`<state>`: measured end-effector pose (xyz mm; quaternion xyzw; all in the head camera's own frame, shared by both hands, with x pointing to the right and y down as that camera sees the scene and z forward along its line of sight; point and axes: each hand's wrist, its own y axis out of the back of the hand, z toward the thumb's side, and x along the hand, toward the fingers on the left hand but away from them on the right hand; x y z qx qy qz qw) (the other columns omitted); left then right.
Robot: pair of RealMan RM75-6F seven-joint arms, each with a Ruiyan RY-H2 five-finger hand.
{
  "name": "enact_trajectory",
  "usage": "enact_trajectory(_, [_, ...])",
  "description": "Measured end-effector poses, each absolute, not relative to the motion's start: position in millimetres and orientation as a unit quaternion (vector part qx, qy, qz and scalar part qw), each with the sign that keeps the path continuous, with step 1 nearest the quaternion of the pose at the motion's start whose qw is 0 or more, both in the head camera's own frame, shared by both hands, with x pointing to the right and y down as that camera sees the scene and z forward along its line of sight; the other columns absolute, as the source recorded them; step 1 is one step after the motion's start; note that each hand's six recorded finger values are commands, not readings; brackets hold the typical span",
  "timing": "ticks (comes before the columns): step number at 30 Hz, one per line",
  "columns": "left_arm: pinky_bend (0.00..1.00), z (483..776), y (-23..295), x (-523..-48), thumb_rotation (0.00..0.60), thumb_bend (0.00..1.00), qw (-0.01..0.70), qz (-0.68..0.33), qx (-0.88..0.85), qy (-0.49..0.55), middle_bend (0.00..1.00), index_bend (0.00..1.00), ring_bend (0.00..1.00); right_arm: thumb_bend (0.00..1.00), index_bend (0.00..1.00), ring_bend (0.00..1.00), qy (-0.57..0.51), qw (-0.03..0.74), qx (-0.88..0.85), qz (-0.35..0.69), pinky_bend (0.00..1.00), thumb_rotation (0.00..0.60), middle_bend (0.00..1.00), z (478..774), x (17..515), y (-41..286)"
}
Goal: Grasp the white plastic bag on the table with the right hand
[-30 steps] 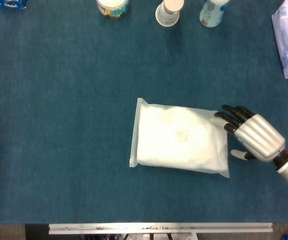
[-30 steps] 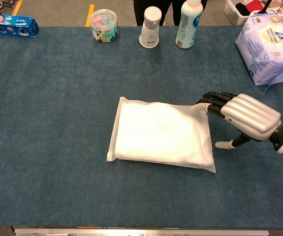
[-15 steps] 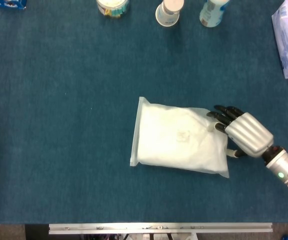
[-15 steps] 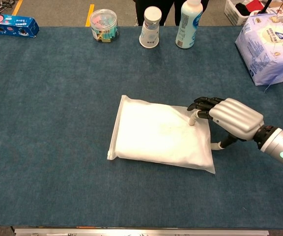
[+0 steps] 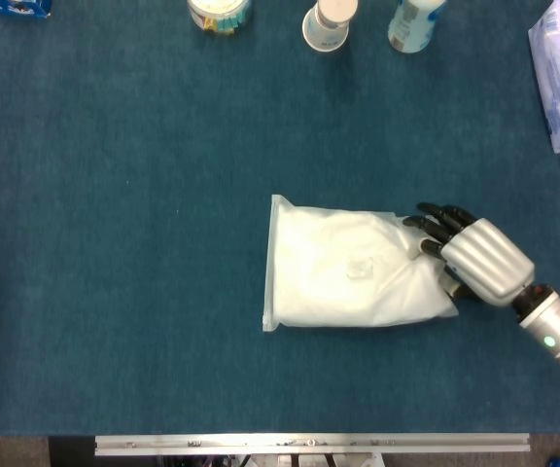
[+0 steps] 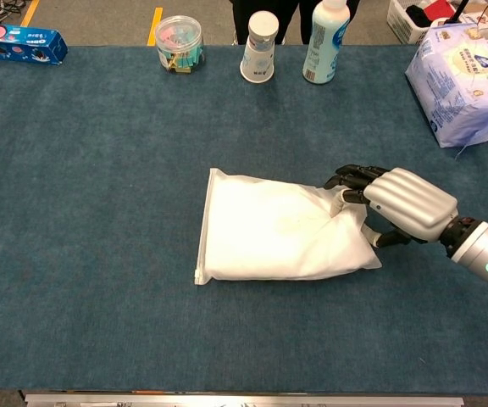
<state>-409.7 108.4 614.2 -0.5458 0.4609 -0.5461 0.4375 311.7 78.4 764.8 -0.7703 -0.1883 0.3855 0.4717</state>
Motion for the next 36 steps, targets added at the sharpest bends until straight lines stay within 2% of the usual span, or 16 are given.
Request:
enact_trajectory(2, [0.51,614.3,108.6,-409.7,0.600,0.18,0.438,-0.546,-0.546,0.460,0.43,0.44,0.38,0.09,0.31,0.10,-0.185,0.474,-0.769,0.386,0.21,0.600,0.22,764.6,312.0,78.8])
enact_trajectory(4, [0.51,614.4,108.5,-409.7,0.600,0.18,0.438,-0.546,-0.546,0.460,0.43,0.44,0.38,0.00,0.23,0.09,-0.183,0.475,-0.769,0.387,0.21,0.600,0.21,764.4,312.0,79.1])
enact_trajectory(7, [0.51,614.3,108.4,-409.9,0.600,0.18,0.437,-0.546,-0.546,0.460,0.43,0.44,0.38,0.00,0.18,0.09,-0.183,0.475,-0.769,0.387,0.21,0.600,0.21,764.2,312.1,79.2])
enact_trajectory(10, [0.51,614.5,108.5,-409.6,0.600,0.18,0.437,-0.547,-0.546,0.460,0.43,0.44,0.38,0.00,0.19,0.09,-0.183,0.475,-0.768,0.389,0.21,0.600,0.21,764.5,312.5,79.2])
enact_trajectory(12, [0.51,614.7,108.7,-409.5,0.600,0.18,0.438,-0.547,-0.546,0.459,0.43,0.44,0.38,0.01,0.29,0.09,-0.185,0.474,-0.768,0.389,0.21,0.600,0.21,764.4,312.6,79.0])
enact_trajectory(14, [0.51,615.0,108.7,-409.6,0.600,0.18,0.437,-0.547,-0.546,0.459,0.43,0.44,0.38,0.05,0.47,0.09,-0.189,0.474,-0.766,0.391,0.21,0.600,0.21,764.4,313.0,78.4])
enact_trajectory(15, [0.51,615.0,108.7,-409.5,0.600,0.18,0.437,-0.547,-0.546,0.459,0.43,0.44,0.38,0.11,0.57,0.09,-0.190,0.474,-0.765,0.392,0.21,0.600,0.22,764.6,313.3,78.1])
enact_trajectory(17, [0.51,615.0,108.7,-409.6,0.600,0.18,0.437,-0.547,-0.546,0.459,0.43,0.44,0.38,0.22,0.69,0.09,-0.194,0.473,-0.764,0.394,0.21,0.600,0.23,765.2,314.0,77.7])
enact_trajectory(20, [0.51,615.0,108.5,-409.6,0.600,0.18,0.437,-0.548,-0.546,0.459,0.43,0.44,0.38,0.32,0.78,0.09,-0.197,0.475,-0.762,0.395,0.21,0.600,0.25,765.0,313.7,78.2])
enact_trajectory(22, [0.51,615.2,108.7,-409.5,0.600,0.18,0.437,-0.548,-0.546,0.458,0.43,0.44,0.38,0.30,0.79,0.09,-0.197,0.476,-0.762,0.393,0.21,0.600,0.25,764.5,313.3,79.2])
enact_trajectory(23, [0.51,615.3,108.8,-409.4,0.600,0.18,0.437,-0.548,-0.547,0.458,0.43,0.44,0.38,0.26,0.77,0.09,-0.197,0.476,-0.762,0.392,0.21,0.600,0.25,764.3,313.2,79.6])
enact_trajectory(25, [0.51,615.4,109.0,-409.3,0.600,0.18,0.437,-0.548,-0.547,0.457,0.43,0.44,0.38,0.17,0.67,0.09,-0.199,0.475,-0.764,0.388,0.21,0.600,0.25,763.4,313.1,79.9])
enact_trajectory(28, [0.51,615.4,108.7,-409.4,0.600,0.18,0.437,-0.548,-0.547,0.458,0.43,0.44,0.38,0.03,0.42,0.09,-0.197,0.477,-0.765,0.385,0.21,0.600,0.25,762.5,313.5,80.5])
enact_trajectory(30, [0.51,615.5,108.7,-409.6,0.600,0.18,0.437,-0.549,-0.547,0.458,0.43,0.44,0.38,0.00,0.28,0.09,-0.194,0.479,-0.765,0.384,0.21,0.600,0.25,762.4,314.0,81.1])
enact_trajectory(33, [0.51,615.7,108.8,-409.5,0.600,0.18,0.437,-0.549,-0.547,0.457,0.43,0.44,0.38,0.00,0.21,0.09,-0.189,0.480,-0.765,0.385,0.21,0.600,0.25,762.4,314.4,81.8])
enact_trajectory(36, [0.51,615.7,108.7,-409.6,0.600,0.18,0.436,-0.549,-0.547,0.457,0.43,0.44,0.38,0.00,0.22,0.09,-0.188,0.479,-0.766,0.386,0.21,0.600,0.25,762.5,314.4,81.9])
